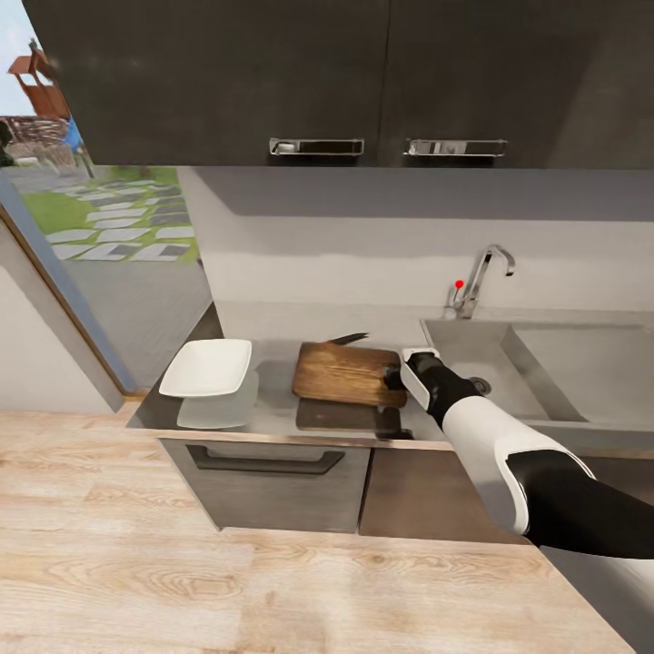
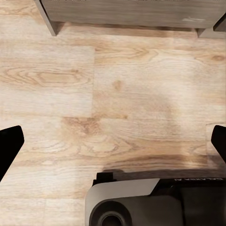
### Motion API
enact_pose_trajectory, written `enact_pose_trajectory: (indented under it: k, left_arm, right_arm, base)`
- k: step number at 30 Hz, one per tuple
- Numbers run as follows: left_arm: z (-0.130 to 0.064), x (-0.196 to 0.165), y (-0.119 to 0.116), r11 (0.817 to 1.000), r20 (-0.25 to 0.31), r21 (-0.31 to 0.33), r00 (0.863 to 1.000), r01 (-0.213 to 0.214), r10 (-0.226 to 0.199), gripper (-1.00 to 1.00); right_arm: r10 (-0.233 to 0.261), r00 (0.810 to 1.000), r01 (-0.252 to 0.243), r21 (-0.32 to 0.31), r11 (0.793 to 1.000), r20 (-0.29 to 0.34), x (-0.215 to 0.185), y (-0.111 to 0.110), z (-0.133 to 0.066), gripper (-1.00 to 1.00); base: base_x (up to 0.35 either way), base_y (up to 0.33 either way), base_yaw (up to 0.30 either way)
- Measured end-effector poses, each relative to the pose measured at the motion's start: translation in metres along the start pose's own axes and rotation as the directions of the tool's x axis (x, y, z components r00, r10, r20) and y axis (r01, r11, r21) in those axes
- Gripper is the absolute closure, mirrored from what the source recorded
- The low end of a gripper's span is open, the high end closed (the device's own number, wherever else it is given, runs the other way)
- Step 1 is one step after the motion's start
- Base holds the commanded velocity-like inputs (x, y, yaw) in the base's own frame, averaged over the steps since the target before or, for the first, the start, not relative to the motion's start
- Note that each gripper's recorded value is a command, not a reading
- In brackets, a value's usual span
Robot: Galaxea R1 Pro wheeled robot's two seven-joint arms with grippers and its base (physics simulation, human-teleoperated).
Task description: In the kitchen, take the Vidalia onion out of the sink, dice it on the chopping board with the paring knife, put the diced onion into the bowl on the countertop, then place both the paring knife and the chopping board into the sink.
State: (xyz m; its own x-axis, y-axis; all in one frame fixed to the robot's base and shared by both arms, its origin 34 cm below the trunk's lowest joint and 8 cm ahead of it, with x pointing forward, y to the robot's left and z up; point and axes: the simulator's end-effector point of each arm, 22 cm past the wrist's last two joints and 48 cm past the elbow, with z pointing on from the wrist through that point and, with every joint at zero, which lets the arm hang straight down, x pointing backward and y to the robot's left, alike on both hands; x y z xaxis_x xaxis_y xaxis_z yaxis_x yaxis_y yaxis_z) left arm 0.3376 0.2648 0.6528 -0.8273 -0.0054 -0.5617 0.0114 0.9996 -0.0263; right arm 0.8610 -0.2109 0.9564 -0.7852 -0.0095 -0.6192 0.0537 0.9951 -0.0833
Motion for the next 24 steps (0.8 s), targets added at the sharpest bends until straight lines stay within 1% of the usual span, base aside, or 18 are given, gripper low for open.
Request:
enact_pose_trajectory:
  k: [21,24]
  left_arm:
    - [0.0,0.0001,-0.0001,1.0,0.0,0.0,1.0,0.0,0.0,-1.0]
    - [0.0,0.0002,-0.0001,1.0,0.0,0.0,1.0,0.0,0.0,-1.0]
  right_arm:
    - [-0.01,1.0,0.01,0.006,1.0,-0.01,0.0045,-0.0007,0.0014,1.0]
    - [-0.018,1.0,0.018,0.012,1.0,-0.01,0.0045,-0.0016,0.0013,1.0]
  base:
    - [0.0,0.0,0.0]
    - [0.0,0.0,0.0]
